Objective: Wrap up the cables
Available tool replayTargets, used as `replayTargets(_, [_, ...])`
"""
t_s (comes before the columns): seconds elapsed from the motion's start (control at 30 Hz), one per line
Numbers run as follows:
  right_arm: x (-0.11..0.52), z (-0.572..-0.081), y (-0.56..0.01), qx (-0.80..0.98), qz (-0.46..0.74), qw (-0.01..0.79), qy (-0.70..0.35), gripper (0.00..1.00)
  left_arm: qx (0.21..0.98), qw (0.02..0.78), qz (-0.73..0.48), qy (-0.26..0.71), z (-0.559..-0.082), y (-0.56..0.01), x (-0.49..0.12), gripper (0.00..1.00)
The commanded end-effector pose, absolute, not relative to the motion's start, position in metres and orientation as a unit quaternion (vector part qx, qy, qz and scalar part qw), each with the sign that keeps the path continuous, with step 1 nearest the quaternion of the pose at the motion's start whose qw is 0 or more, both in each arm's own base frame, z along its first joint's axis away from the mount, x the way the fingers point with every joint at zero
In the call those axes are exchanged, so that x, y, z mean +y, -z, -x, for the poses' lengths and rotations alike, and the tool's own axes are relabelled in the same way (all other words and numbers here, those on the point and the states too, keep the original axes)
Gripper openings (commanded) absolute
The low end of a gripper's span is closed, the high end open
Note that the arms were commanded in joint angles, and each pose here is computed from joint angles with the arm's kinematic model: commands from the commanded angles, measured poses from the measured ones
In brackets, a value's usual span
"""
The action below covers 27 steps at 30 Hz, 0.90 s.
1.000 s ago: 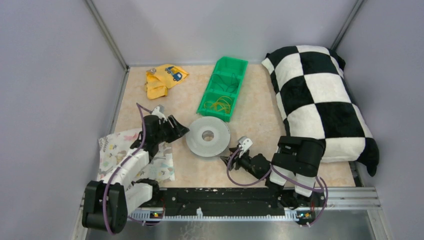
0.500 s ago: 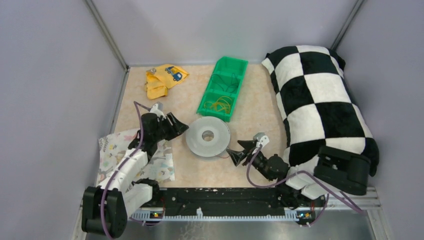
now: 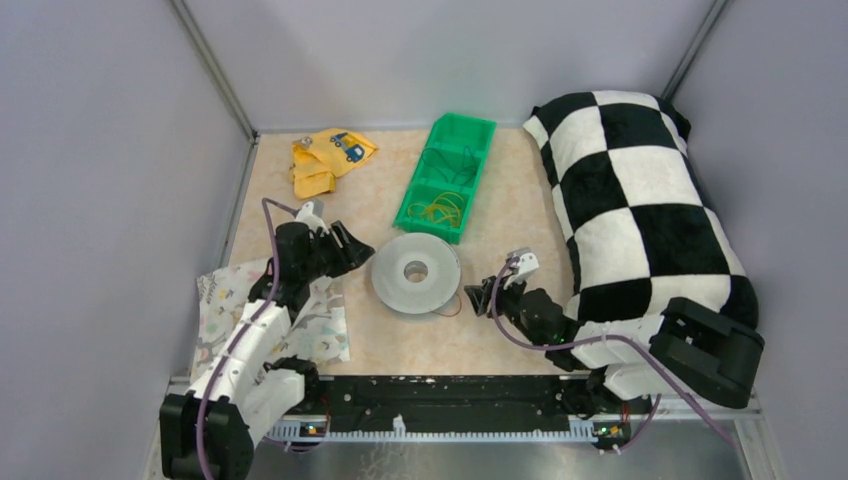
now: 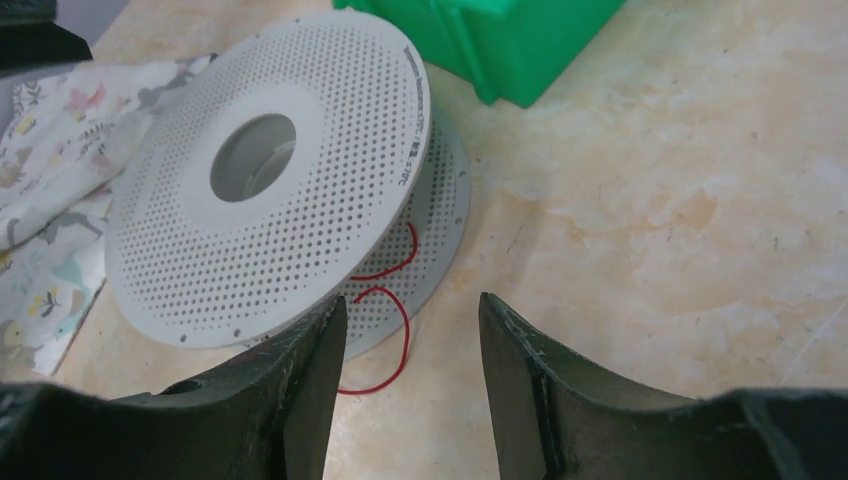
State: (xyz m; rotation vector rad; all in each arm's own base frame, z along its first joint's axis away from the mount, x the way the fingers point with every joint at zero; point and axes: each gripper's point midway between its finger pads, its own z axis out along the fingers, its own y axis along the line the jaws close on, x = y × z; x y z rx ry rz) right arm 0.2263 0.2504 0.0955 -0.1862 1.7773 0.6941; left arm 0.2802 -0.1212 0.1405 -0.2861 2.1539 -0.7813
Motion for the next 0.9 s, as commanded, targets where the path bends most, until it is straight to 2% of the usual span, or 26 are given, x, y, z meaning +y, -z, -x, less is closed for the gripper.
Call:
replayTargets(0.0, [0.267,-0.227,-0.087,0.771,0.090,0.544,-0.319,0.51,0.847,0.420,0.096,0.312,-0.281,-0.154,-0.121,0.59])
replayTargets(0.2, [0.280,-0.233,-0.076,0.770,0.115,0.535,-0.326,0.43,0.844,0.426,0.097,0.311,-0.281,-0.159,-0.120,0.59])
replayTargets(0.67, [0.297,-0.230,-0.051,0.769,0.149,0.518,-0.343,0.44,0.846,0.436,0.101,0.289,-0.282,-0.167,-0.112,0.59])
replayTargets(0.87, [0.290,-0.237,-0.043,0.772,0.134,0.530,-0.323,0.36,0.848,0.434,0.100,0.288,-0.282,-0.165,-0.112,0.59])
